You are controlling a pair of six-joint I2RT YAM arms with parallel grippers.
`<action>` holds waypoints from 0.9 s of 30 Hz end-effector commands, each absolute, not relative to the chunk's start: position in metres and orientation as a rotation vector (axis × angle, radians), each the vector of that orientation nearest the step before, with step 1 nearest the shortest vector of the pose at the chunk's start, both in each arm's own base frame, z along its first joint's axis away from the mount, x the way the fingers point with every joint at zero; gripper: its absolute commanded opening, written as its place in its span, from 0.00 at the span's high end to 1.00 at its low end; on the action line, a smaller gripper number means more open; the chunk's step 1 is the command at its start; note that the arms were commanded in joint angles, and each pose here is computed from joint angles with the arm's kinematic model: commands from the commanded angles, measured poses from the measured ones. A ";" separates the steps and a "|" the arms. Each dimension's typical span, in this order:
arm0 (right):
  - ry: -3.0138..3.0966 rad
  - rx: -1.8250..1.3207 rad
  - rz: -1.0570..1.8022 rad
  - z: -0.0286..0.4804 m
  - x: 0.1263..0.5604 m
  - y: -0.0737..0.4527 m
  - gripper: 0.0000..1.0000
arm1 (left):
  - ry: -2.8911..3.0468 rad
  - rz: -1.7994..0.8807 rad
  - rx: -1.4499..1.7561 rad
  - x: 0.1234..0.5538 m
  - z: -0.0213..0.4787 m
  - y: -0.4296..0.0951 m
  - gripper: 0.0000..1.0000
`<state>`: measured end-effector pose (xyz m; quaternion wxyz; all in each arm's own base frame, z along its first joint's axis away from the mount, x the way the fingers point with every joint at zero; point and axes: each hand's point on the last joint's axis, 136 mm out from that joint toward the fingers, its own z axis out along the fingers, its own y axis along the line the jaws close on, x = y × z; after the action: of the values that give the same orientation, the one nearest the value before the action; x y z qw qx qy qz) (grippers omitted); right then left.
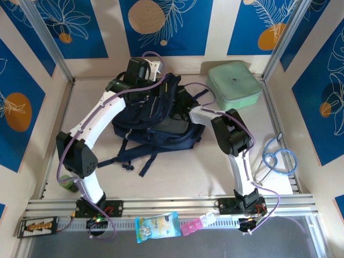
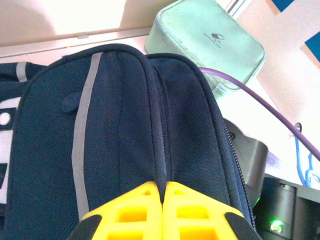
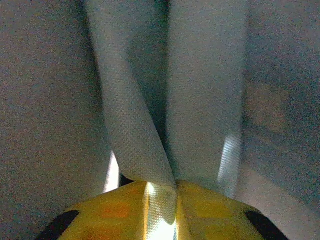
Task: Pack the student bag
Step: Adjust the pencil pouch in the student bag, then close the student bag at the top-center of the table.
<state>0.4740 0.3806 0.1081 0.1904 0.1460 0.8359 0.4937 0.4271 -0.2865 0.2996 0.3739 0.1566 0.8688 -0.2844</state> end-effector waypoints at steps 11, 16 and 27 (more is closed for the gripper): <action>2.168 0.430 1.551 0.173 0.455 0.328 0.61 | 2.051 -0.844 0.397 0.445 0.340 -0.292 1.00; 2.215 0.566 1.366 0.166 0.428 0.252 0.51 | 2.095 -0.918 0.426 0.442 0.317 -0.306 1.00; 2.209 0.790 0.864 0.175 0.394 0.121 0.32 | 2.183 -0.977 0.374 0.418 0.272 -0.318 0.35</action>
<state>0.4114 0.1435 0.1817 0.3074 0.2916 0.8156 0.3940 0.4247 -0.3205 0.2508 0.3285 0.1539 0.8604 -0.3580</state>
